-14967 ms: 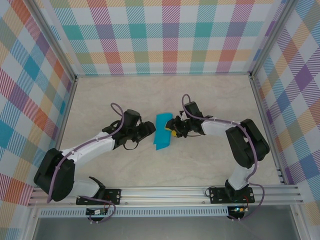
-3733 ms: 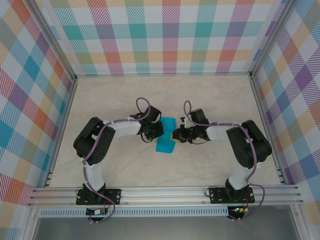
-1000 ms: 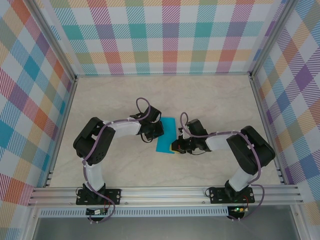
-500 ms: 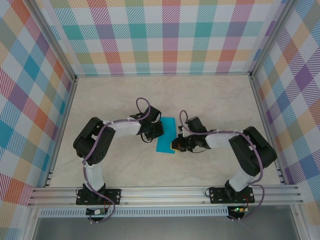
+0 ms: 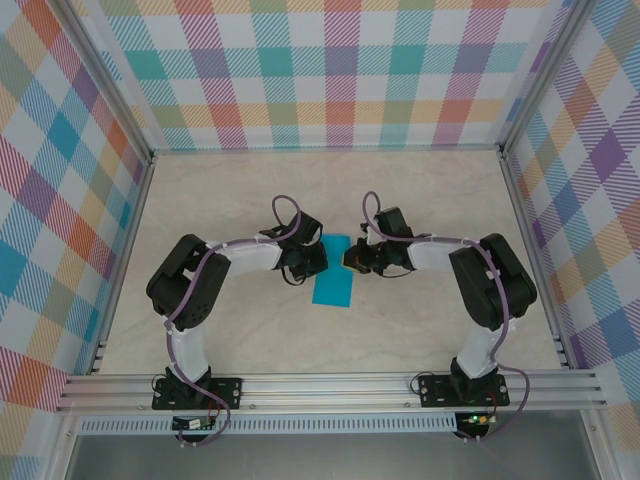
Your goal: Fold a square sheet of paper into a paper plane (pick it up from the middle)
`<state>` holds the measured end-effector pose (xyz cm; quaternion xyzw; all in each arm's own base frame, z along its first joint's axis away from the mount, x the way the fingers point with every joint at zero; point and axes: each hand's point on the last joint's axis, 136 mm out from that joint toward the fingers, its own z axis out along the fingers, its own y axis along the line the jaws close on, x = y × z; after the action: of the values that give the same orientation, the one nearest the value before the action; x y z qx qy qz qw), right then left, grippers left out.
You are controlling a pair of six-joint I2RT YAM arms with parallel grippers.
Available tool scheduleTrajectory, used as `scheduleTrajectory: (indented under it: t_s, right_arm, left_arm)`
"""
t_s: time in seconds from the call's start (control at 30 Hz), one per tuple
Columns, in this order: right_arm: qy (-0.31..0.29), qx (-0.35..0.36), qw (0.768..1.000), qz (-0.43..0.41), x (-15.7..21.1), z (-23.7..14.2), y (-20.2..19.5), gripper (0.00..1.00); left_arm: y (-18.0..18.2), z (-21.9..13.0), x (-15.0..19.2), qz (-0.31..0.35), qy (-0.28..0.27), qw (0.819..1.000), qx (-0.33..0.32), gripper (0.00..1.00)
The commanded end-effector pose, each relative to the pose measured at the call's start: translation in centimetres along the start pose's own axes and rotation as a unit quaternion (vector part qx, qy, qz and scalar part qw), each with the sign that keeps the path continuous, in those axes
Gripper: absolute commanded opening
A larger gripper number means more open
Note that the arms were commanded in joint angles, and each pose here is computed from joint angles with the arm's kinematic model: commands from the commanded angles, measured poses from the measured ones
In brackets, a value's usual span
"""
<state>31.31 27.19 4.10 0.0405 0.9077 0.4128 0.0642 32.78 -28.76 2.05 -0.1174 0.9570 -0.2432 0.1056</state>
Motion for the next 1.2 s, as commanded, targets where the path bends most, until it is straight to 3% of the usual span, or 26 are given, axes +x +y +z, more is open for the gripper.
scheduleTrajectory:
  t_s: [0.0, 0.27, 0.57, 1.03, 1.17]
  right_arm:
    - [-0.002, 0.001, 1.000, -0.004, -0.5, 0.6, -0.2, 0.02]
    - [0.011, 0.039, 0.999, 0.029, 0.5, 2.1, -4.0, 0.00]
    - [-0.006, 0.016, 1.000, -0.011, -1.4, 0.0, 0.1, 0.02]
    - [0.011, 0.048, 0.998, 0.027, -1.6, 2.0, -3.8, 0.01]
    - [0.015, 0.036, 0.999, 0.020, -1.7, 1.5, -2.6, 0.02]
  left_arm:
    - [3.1, 0.8, 2.6, 0.007, 0.032, 0.998, -0.054, 0.00]
    - [3.0, 0.9, 2.5, 0.009, 0.034, 0.998, -0.053, 0.00]
    - [3.5, 0.8, 2.9, 0.010, 0.042, 0.997, -0.065, 0.00]
    - [3.7, 0.4, 3.0, 0.013, 0.040, 0.997, -0.069, 0.00]
    - [3.7, 0.2, 2.9, 0.014, 0.038, 0.997, -0.070, 0.00]
